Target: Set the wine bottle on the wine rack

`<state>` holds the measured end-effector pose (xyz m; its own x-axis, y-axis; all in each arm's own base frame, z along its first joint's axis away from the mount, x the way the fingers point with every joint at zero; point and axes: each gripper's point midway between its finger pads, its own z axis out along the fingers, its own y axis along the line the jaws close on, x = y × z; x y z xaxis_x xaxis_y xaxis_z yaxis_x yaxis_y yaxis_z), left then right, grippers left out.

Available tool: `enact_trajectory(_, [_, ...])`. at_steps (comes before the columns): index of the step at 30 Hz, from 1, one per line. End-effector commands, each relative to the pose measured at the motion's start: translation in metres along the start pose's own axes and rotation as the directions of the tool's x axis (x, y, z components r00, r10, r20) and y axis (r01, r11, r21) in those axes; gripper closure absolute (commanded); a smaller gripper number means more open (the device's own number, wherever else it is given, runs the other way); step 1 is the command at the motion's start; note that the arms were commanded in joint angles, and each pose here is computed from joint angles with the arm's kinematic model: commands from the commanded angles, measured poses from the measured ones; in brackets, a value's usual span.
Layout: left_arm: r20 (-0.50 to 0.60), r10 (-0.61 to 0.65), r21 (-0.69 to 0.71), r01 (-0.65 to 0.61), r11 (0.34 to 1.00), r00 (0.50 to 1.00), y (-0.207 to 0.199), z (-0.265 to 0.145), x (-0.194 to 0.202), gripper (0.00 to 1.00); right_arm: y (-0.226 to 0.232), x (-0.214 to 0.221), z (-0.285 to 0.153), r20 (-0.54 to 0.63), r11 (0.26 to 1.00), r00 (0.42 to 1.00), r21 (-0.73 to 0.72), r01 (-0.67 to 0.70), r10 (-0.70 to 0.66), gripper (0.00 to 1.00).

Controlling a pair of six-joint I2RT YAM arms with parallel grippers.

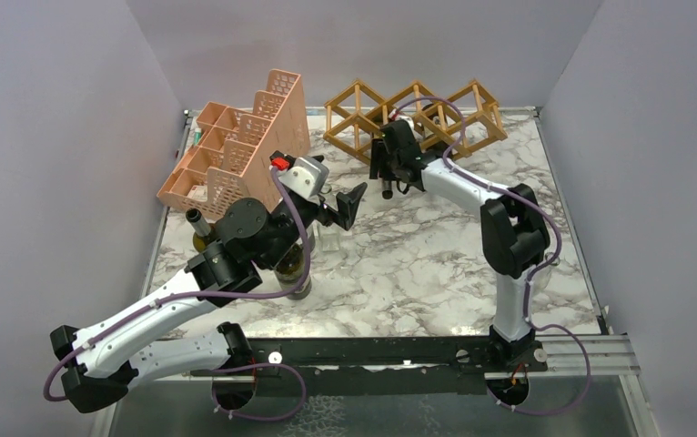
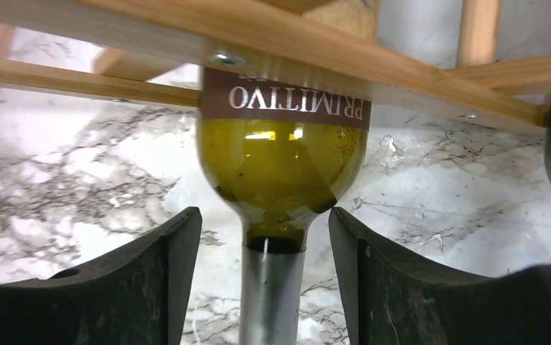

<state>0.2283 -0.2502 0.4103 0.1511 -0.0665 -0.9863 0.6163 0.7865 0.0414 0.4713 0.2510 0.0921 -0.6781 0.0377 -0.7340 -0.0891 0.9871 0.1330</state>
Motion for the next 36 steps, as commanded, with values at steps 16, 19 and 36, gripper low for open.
enact_trajectory(16, [0.074, 0.005, 0.014, -0.006, 1.000, 0.997, 0.001, -0.005, -0.019, 0.01, -0.063, -0.027, -0.200, 0.162, 1.000, 0.987, 0.028, 0.014, -0.019, 0.30])
enact_trajectory(19, [0.068, 0.015, 0.034, -0.018, 0.999, 0.998, -0.005, -0.002, -0.015, 0.01, -0.089, -0.027, -0.239, 0.214, 0.996, 0.977, 0.094, -0.008, -0.012, 0.30])
enact_trajectory(36, [0.043, 0.048, 0.065, -0.051, 0.997, 0.998, -0.013, 0.006, 0.002, 0.01, -0.237, 0.004, -0.377, 0.498, 0.704, 0.862, 0.578, -0.412, 0.095, 0.28])
